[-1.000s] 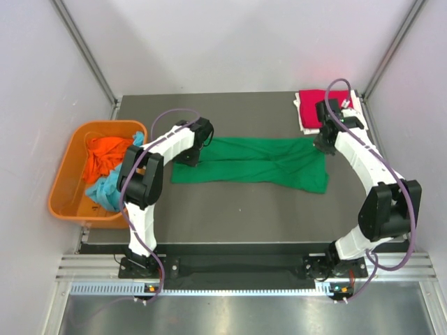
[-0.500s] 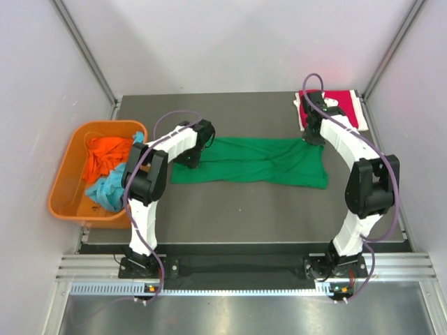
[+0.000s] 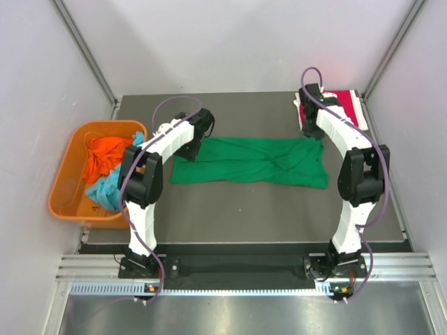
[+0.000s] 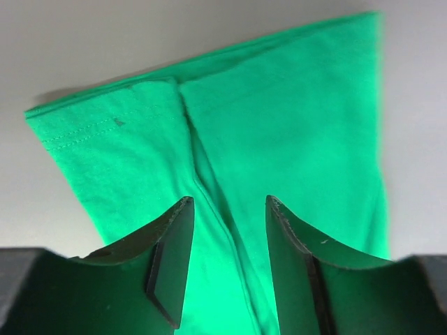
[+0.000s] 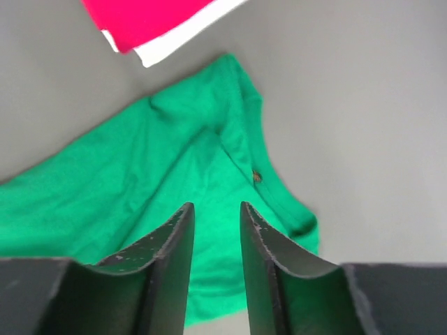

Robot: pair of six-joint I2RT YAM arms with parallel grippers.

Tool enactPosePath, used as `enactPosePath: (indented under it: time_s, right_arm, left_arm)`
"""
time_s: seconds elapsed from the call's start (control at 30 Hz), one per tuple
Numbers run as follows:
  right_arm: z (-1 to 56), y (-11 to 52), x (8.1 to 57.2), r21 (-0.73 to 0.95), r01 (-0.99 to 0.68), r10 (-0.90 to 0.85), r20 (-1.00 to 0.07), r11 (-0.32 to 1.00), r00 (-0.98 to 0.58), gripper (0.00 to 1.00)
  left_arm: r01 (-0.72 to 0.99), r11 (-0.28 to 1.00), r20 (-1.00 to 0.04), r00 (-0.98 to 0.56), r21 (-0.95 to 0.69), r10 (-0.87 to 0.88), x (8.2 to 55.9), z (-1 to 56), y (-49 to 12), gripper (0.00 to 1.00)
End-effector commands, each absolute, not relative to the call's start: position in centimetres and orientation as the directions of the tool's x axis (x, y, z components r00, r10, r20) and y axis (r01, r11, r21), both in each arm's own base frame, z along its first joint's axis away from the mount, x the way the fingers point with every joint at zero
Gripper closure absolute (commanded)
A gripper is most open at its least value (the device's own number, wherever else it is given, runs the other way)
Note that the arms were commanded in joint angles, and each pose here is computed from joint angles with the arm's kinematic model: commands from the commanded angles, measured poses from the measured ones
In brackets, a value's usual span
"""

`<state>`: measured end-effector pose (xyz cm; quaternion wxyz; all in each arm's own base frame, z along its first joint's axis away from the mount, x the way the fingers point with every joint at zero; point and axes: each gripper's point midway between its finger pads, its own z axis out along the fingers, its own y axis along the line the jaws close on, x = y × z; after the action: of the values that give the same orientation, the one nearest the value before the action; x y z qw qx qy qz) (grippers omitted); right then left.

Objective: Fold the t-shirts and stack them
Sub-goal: Fold the tshirt

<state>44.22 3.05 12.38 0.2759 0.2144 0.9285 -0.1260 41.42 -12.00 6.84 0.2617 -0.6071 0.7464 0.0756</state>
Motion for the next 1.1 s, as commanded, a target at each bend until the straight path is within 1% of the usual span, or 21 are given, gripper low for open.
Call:
enactPosePath:
  time_s: [0.0,0.03,0.1,0.13,0.17,0.2,0.23,0.3,0.33,0.4,0.43,0.47,0.5,0.53,0.57,0.6,0.63,0.7,0.87,1.0,1.07]
  right_arm:
    - [16.8,2.0,42.2,-0.078,0.551,0.402,-0.599,0.831,-0.692,0.66]
    - [17.3,2.0,40.8,-0.059,0.580,0.443,-0.584,0.812,-0.680,0.65]
    - [15.5,2.1,38.1,-0.066,0.603,0.486,-0.524,0.795,-0.699,0.64]
    - [16.0,1.7,37.0,-0.022,0.642,0.540,-0.518,0.767,-0.663,0.63]
    - [13.7,1.4,34.7,-0.050,0.655,0.564,-0.462,0.754,-0.684,0.63]
    - [13.0,1.5,33.6,-0.030,0.668,0.593,-0.430,0.744,-0.681,0.63]
    - [12.2,0.7,32.1,-0.016,0.698,0.627,-0.422,0.716,-0.654,0.63]
    - [11.6,-0.1,31.0,-0.006,0.721,0.654,-0.416,0.693,-0.632,0.63]
    - [11.1,-0.8,30.1,0.001,0.746,0.679,-0.414,0.666,-0.606,0.63]
    - [10.5,-0.9,29.5,0.025,0.760,0.705,-0.396,0.649,-0.589,0.63]
    - [10.6,-0.8,29.8,0.067,0.771,0.724,-0.402,0.634,-0.561,0.63]
    - [9.6,-0.6,29.2,0.066,0.773,0.730,-0.388,0.631,-0.563,0.63]
    - [9.4,-0.3,29.5,0.097,0.773,0.741,-0.382,0.627,-0.552,0.63]
    - [8.8,-0.3,29.1,0.094,0.782,0.751,-0.371,0.616,-0.547,0.63]
    - [8.5,-0.3,29.0,0.090,0.789,0.757,-0.365,0.608,-0.542,0.63]
    - [8.2,-0.3,28.9,0.086,0.795,0.762,-0.361,0.600,-0.537,0.63]
    - [7.5,-0.4,28.5,0.078,0.808,0.775,-0.351,0.584,-0.526,0.63]
    - [6.9,-0.2,28.9,0.104,0.811,0.785,-0.348,0.576,-0.513,0.63]
    - [5.3,-0.6,29.2,0.108,0.832,0.801,-0.364,0.544,-0.476,0.63]
    - [3.6,-0.9,30.2,0.125,0.839,0.806,-0.385,0.529,-0.450,0.63]
    - [3.0,-1.2,29.8,0.101,0.843,0.802,-0.387,0.528,-0.456,0.64]
  left_arm:
    - [-0.871,0.368,-0.483,-0.181,-0.325,-0.857,42.4,13.0,-12.4,0.51]
    - [-0.845,0.428,-0.488,-0.240,-0.321,-0.839,42.2,13.7,-12.7,0.52]
    - [-0.796,0.505,-0.470,-0.323,-0.333,-0.821,42.1,13.3,-13.8,0.54]
    - [-0.762,0.562,-0.485,-0.377,-0.322,-0.789,41.6,13.7,-14.0,0.55]
    - [-0.742,0.596,-0.491,-0.413,-0.307,-0.767,41.2,13.5,-14.1,0.55]
    - [-0.722,0.632,-0.497,-0.454,-0.282,-0.740,40.6,12.8,-14.0,0.56]
    - [-0.692,0.675,-0.516,-0.493,-0.256,-0.701,39.8,13.1,-13.9,0.57]
    - [-0.663,0.712,-0.526,-0.531,-0.229,-0.664,38.7,12.4,-13.7,0.57]
    - [-0.617,0.751,-0.534,-0.564,-0.235,-0.630,38.2,12.9,-14.0,0.57]
    - [-0.577,0.783,-0.517,-0.609,-0.230,-0.601,37.1,12.0,-14.4,0.57]
    - [-0.524,0.810,-0.512,-0.635,-0.264,-0.578,37.0,12.6,-15.2,0.57]
    - [-0.486,0.828,-0.504,-0.660,-0.280,-0.558,36.7,12.6,-15.7,0.57]
    - [-0.453,0.847,-0.489,-0.693,-0.278,-0.530,35.9,11.7,-16.0,0.57]
    - [-0.371,0.865,-0.491,-0.715,-0.337,-0.498,36.0,12.7,-17.2,0.57]
    - [-0.356,0.873,-0.479,-0.734,-0.334,-0.482,35.1,11.8,-17.1,0.57]
    - [-0.335,0.875,-0.482,-0.737,-0.349,-0.475,34.9,11.9,-17.3,0.57]
    - [-0.277,0.876,-0.501,-0.734,-0.396,-0.458,35.0,12.9,-18.0,0.57]
    - [-0.246,0.885,-0.503,-0.748,-0.396,-0.433,34.2,12.1,-17.9,0.56]
    - [-0.226,0.891,-0.466,-0.786,-0.395,-0.406,33.1,10.7,-18.3,0.55]
    - [-0.224,0.895,-0.457,-0.797,-0.386,-0.396,32.6,9.6,-18.1,0.55]
    - [-0.229,0.901,-0.456,-0.800,-0.369,-0.390,32.4,9.2,-17.8,0.54]
